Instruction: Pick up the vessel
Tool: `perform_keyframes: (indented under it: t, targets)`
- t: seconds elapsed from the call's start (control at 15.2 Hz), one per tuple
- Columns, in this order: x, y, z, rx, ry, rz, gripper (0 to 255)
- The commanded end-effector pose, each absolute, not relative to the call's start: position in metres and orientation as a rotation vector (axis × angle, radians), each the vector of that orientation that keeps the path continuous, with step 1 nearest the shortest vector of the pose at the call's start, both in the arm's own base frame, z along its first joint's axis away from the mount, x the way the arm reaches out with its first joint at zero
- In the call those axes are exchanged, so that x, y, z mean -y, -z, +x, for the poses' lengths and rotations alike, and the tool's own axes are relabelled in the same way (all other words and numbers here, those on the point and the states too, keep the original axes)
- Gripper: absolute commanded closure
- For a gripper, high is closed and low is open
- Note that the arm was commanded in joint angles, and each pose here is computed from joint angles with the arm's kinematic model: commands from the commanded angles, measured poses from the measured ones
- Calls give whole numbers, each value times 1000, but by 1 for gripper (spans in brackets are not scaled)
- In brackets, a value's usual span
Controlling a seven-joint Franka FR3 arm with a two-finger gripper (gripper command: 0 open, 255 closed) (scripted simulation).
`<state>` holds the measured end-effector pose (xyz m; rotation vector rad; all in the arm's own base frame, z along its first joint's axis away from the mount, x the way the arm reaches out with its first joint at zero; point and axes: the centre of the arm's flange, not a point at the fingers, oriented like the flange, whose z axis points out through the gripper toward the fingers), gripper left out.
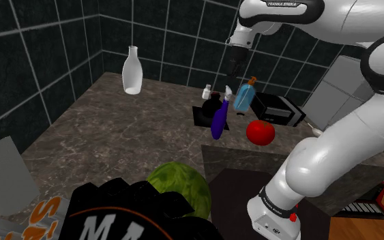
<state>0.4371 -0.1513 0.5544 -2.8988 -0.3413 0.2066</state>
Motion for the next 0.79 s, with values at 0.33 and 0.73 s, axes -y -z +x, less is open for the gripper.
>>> perform_keyframes:
  t: [0.33,0.73]
  targets:
    - [204,-490,518,504,-310,-2756,0]
    - [209,-455,529,525,-321,-2737,0]
